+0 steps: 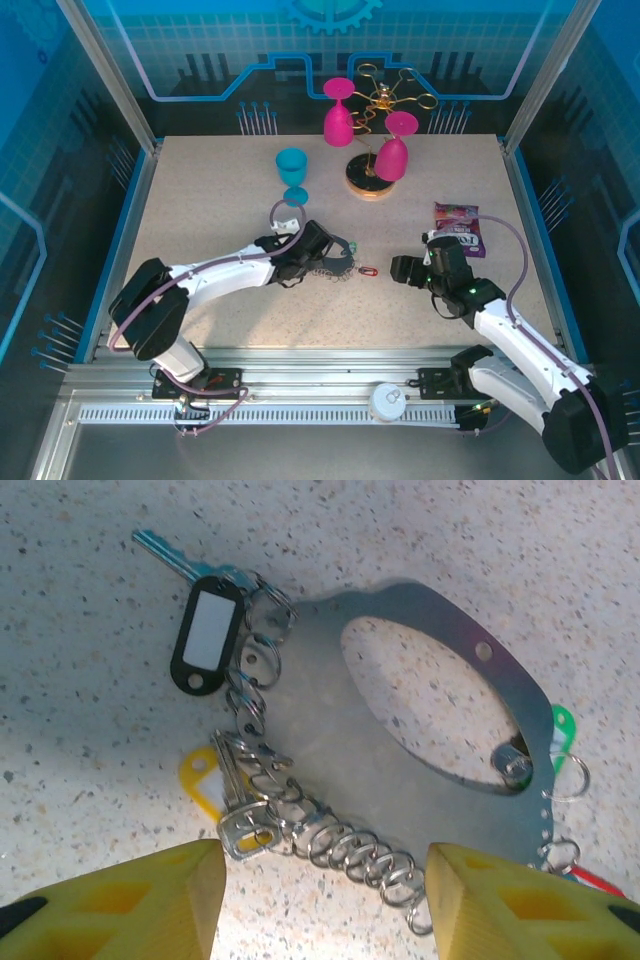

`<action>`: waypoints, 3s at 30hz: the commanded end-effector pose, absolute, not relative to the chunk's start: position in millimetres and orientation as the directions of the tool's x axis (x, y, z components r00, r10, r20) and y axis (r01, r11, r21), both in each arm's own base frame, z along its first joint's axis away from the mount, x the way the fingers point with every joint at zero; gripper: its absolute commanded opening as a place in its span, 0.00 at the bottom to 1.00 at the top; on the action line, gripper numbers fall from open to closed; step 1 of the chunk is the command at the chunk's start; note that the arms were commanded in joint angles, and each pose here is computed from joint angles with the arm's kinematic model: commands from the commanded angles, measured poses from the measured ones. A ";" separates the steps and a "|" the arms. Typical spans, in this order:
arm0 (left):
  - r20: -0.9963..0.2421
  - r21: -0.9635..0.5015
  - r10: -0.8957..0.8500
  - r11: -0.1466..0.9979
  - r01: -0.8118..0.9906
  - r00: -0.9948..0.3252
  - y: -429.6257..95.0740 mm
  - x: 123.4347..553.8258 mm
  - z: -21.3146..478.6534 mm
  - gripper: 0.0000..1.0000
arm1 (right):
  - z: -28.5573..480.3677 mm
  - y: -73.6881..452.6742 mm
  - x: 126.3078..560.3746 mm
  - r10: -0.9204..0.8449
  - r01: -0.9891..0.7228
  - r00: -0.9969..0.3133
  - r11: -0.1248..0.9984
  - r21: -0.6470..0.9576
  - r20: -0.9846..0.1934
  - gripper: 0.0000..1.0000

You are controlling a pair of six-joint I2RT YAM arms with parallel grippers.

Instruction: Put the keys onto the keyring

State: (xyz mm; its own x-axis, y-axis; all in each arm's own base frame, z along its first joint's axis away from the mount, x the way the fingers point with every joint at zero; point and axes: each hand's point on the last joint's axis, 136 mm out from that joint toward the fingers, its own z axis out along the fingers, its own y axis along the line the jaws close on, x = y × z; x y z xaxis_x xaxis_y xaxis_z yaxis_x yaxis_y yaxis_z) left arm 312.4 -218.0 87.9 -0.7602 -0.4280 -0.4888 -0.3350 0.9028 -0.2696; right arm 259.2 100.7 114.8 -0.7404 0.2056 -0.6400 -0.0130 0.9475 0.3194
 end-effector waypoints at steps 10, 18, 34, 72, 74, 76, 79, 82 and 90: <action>-0.376 -0.226 -0.513 0.858 -0.461 -0.771 -220.9 314.3 55.4 0.48 | 123.6 97.5 256.8 0.203 -0.007 -0.730 0.953 0.304 -0.653 0.82; -0.299 -0.286 -0.537 0.839 -0.463 -0.789 -268.7 285.2 35.5 0.47 | 122.9 101.3 260.7 0.203 -0.015 -0.730 0.950 0.313 -0.652 0.83; -0.257 -0.331 -0.523 0.838 -0.434 -0.813 -296.5 286.6 21.7 0.37 | 121.5 99.9 260.9 0.199 -0.007 -0.738 0.953 0.302 -0.645 0.82; -0.542 -0.326 -0.181 0.945 0.007 -0.820 -289.6 298.9 96.0 0.00 | 140.2 106.2 266.1 0.172 -0.059 -0.720 0.950 0.307 -0.673 0.82; -0.595 -0.266 -0.064 0.956 0.121 -0.801 -288.7 298.3 113.1 0.00 | 145.3 107.9 268.2 0.162 -0.076 -0.712 0.950 0.304 -0.684 0.82; -0.644 -0.197 0.050 0.953 0.230 -0.763 -286.8 298.2 130.7 0.00 | 153.6 112.1 270.9 0.149 -0.108 -0.697 0.945 0.308 -0.702 0.82; -0.709 -0.077 0.224 0.918 0.390 -0.668 -284.6 298.0 153.3 0.00 | 164.1 120.5 273.1 0.125 -0.169 -0.679 0.932 0.319 -0.724 0.82; -0.751 0.043 0.383 0.841 0.539 -0.538 -286.0 295.8 172.4 0.00 | 173.5 127.9 275.6 0.103 -0.223 -0.665 0.918 0.328 -0.740 0.82; -0.755 0.210 0.601 0.600 0.772 -0.262 -283.5 290.4 203.7 0.00 | 198.2 148.3 281.6 0.012 -0.379 -0.611 0.873 0.306 -0.791 0.77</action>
